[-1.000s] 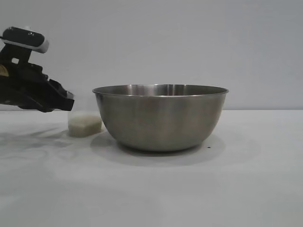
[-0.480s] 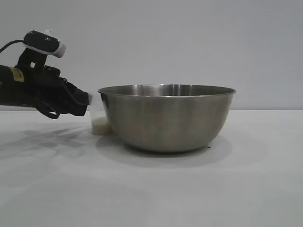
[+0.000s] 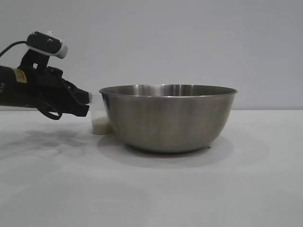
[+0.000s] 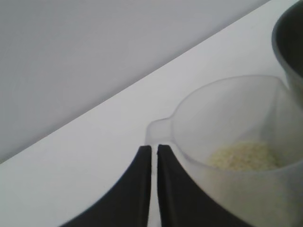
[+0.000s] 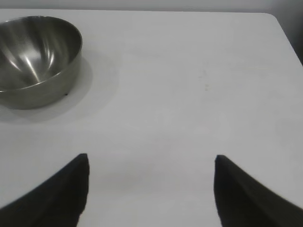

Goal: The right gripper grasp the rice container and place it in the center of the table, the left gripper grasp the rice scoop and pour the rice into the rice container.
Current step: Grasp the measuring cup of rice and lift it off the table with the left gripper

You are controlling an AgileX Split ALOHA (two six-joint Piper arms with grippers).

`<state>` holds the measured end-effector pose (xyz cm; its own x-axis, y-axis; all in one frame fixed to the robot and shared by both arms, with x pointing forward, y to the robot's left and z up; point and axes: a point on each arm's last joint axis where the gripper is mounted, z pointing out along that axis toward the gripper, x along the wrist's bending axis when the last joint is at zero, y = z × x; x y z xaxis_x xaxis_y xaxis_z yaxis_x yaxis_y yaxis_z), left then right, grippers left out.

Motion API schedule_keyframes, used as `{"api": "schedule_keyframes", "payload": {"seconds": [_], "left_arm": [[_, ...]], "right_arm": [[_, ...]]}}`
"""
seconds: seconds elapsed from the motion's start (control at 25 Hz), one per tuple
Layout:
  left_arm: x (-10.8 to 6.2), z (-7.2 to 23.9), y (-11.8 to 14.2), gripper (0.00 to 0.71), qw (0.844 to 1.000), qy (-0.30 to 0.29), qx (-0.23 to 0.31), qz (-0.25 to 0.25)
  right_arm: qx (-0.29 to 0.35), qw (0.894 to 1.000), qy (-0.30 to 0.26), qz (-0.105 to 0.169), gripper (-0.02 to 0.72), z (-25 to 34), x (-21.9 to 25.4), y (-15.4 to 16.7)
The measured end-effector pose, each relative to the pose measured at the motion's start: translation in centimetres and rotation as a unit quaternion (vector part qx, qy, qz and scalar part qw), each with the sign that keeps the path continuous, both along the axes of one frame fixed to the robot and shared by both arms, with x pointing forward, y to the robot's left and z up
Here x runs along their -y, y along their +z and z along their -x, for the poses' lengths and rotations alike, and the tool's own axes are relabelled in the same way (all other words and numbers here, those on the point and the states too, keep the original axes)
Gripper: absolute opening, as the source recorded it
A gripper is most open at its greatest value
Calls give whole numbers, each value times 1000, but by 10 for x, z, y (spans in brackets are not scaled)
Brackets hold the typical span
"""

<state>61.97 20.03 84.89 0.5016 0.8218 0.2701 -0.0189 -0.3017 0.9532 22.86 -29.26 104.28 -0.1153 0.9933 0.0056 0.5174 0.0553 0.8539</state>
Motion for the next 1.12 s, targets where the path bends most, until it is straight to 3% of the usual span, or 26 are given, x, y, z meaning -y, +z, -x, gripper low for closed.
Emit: {"api": "schedule_keyframes", "payload": {"seconds": [0.32,0.44,0.92,0.96,1.12], "left_arm": [[0,0,0,0,1000,2,-1,2],[0,0,0,128,1000,2,-1,3],[1,-2,2,129,1000,0,4,3],[1,-4,3,169,1000,-1,6,4],[3,-12,8,154,1000,0,17,17]], "right_arm": [[0,1000,0,0,472,0,0,0],[0,1000,0,0,472,0,0,0],[0,1000,0,0,472,0,0,0],[0,1000,0,0,472,0,0,0],[0,1000,0,0,472,0,0,0]]}}
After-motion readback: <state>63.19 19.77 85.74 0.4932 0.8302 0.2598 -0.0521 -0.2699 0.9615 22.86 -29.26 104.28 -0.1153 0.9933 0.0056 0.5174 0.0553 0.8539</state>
